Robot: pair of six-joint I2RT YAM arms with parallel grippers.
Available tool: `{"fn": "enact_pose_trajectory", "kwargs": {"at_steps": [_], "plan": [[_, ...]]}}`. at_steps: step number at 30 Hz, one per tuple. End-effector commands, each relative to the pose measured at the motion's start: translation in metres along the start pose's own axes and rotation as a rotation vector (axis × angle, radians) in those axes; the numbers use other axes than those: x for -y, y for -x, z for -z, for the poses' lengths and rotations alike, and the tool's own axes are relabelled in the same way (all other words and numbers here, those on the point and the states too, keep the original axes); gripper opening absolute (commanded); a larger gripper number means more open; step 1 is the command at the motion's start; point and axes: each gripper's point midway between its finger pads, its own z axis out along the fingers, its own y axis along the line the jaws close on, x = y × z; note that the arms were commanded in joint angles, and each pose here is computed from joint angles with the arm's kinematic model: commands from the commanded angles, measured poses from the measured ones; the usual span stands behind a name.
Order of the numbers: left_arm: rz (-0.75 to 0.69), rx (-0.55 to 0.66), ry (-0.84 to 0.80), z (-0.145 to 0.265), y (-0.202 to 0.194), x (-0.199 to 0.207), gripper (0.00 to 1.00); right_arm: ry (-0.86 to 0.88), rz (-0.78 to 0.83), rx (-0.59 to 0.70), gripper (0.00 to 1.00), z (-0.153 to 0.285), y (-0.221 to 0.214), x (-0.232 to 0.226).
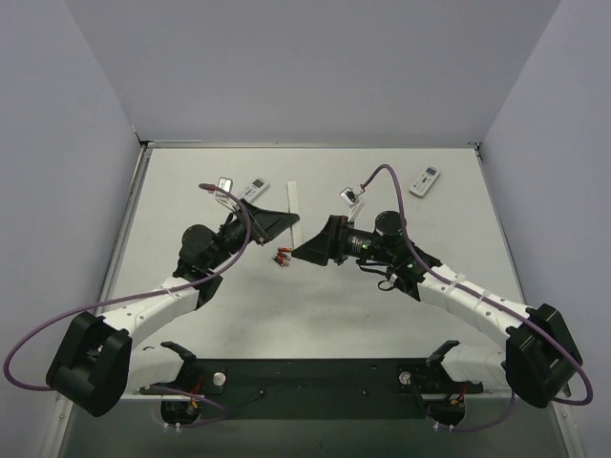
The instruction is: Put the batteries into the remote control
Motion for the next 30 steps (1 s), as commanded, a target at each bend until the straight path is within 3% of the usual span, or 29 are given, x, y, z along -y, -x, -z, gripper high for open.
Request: {"fn": "enact_pose_trajectory", "kwargs": {"at_steps": [1, 6, 9, 10, 12, 13, 15, 16, 17, 19, 20, 24, 30], "plan": [[-0.035, 0.038, -0.19, 0.006, 0.005, 0.052, 0.0, 0.247, 0.078, 0.048, 0.82, -0.004, 0.028, -0.063], [-0.004, 0.045, -0.221, 0.008, -0.002, 0.052, 0.0, 0.328, 0.08, 0.026, 0.73, -0.009, 0.028, -0.078], [0.001, 0.05, -0.259, 0.01, -0.002, 0.058, 0.0, 0.348, 0.076, 0.027, 0.55, -0.01, 0.028, -0.08], [0.001, 0.052, -0.267, 0.011, -0.002, 0.059, 0.0, 0.348, 0.076, 0.026, 0.43, -0.01, 0.028, -0.08], [-0.005, 0.052, -0.263, 0.013, -0.003, 0.058, 0.0, 0.342, 0.076, 0.014, 0.27, -0.01, 0.025, -0.078], [-0.006, 0.052, -0.244, 0.012, -0.003, 0.054, 0.04, 0.333, 0.081, 0.009, 0.12, -0.01, 0.024, -0.076], [-0.025, 0.059, -0.217, 0.014, -0.002, 0.049, 0.21, 0.277, 0.113, -0.018, 0.01, -0.009, 0.018, -0.066], [-0.021, 0.056, -0.178, 0.014, -0.003, 0.041, 0.31, 0.242, 0.125, -0.025, 0.0, -0.008, 0.016, -0.06], [-0.029, 0.063, -0.153, 0.015, -0.002, 0.037, 0.54, 0.218, 0.15, -0.024, 0.0, -0.004, 0.017, -0.06], [-0.067, 0.057, -0.07, 0.016, -0.002, 0.026, 0.7, 0.09, 0.204, -0.059, 0.0, -0.001, 0.012, -0.038], [-0.087, 0.056, -0.034, 0.016, -0.001, 0.023, 0.84, 0.056, 0.233, -0.061, 0.0, 0.003, 0.013, -0.037], [-0.26, 0.06, 0.106, 0.019, 0.009, 0.02, 0.97, -0.236, 0.34, -0.165, 0.0, 0.016, -0.002, 0.0], [-0.294, 0.046, 0.215, 0.015, 0.008, 0.01, 0.97, -0.468, 0.48, -0.185, 0.0, 0.019, 0.002, 0.014]]}}
